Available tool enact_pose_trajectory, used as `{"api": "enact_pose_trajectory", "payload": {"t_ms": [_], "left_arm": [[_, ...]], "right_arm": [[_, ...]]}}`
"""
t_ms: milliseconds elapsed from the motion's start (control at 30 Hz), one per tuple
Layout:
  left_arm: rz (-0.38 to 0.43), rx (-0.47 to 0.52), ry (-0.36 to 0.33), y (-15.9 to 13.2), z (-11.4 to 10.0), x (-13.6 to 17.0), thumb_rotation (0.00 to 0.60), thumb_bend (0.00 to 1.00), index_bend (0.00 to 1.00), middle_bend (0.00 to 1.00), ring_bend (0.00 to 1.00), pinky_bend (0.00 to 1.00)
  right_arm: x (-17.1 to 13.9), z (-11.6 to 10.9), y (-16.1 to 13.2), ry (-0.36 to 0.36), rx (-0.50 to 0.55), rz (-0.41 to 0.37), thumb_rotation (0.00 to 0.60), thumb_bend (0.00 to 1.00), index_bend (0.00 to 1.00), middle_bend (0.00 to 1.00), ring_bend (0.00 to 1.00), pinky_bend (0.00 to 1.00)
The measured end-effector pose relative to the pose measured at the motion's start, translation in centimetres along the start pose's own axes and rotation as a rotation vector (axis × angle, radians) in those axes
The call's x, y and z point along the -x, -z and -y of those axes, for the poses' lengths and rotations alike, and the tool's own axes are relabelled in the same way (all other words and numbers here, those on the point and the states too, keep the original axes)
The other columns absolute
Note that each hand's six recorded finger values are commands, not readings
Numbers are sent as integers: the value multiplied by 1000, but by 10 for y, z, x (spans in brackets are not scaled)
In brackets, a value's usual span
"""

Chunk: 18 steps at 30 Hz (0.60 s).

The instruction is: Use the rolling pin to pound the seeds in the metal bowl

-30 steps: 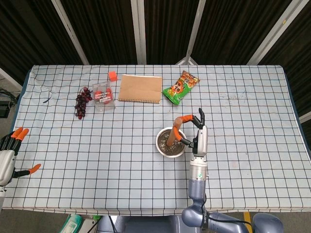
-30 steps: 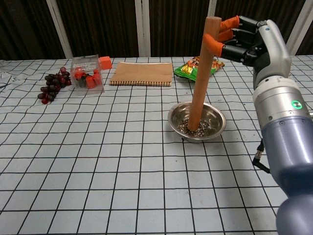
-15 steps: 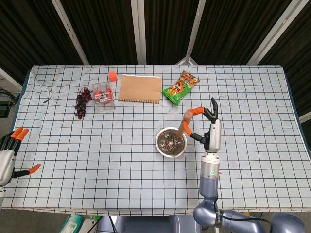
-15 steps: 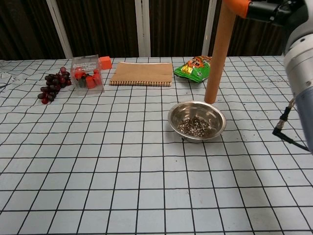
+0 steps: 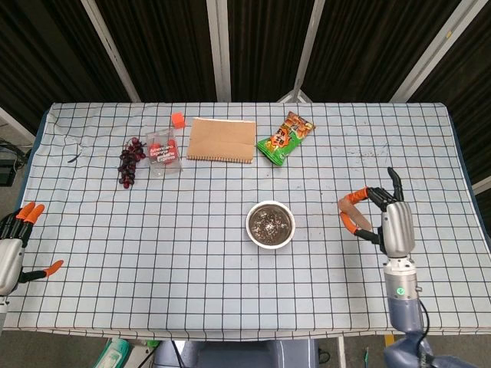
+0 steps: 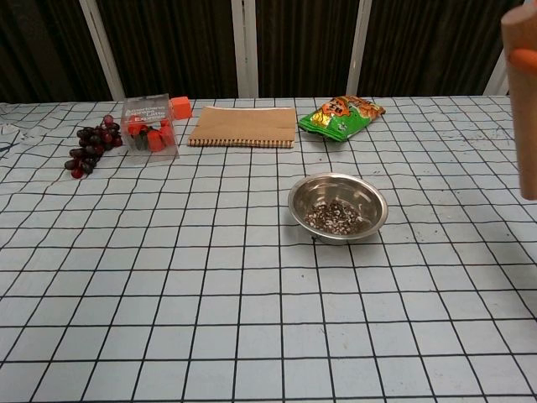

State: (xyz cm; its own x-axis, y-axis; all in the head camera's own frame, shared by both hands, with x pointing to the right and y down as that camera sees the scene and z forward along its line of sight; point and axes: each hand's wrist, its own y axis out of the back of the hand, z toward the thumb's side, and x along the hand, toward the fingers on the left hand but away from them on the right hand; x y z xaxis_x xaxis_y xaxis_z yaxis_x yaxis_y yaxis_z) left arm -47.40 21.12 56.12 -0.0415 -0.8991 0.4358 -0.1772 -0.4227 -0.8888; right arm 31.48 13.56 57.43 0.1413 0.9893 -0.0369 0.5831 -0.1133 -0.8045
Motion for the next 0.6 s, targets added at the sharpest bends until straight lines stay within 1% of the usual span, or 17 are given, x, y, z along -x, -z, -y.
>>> {"api": "enact_pose_trajectory", "payload": {"t_ms": [67,167,233,367,467,600], "left_arm": [[-4,2,-1,0,0,0,600,68,0,0,0,0],[-7,3,-5,0,0,1,600,68,0,0,0,0],[-8,4,-5,0,0,1,600,68,0,0,0,0],[-10,5,-9,0,0,1,600,68,0,0,0,0],[-12,6,-6,0,0,1,600,68,0,0,0,0],[-12,10,-4,0,0,0,600,68,0,0,0,0]], "right_arm": [[-10,-4,13,-53,-124,-19,600,404,885,657,487,0],[-21,-5,26,-116,-271,-38,600,404,885,659,493,0],[-26,-5,30,-145,-345,-49,600,405,886,659,495,0],[-35,-1,39,-209,-525,-88,600,404,888,661,498,0],[-41,7,47,-265,-638,-95,600,404,887,661,498,0],[-47,18,54,-336,-749,-104,600,404,888,661,498,0]]}}
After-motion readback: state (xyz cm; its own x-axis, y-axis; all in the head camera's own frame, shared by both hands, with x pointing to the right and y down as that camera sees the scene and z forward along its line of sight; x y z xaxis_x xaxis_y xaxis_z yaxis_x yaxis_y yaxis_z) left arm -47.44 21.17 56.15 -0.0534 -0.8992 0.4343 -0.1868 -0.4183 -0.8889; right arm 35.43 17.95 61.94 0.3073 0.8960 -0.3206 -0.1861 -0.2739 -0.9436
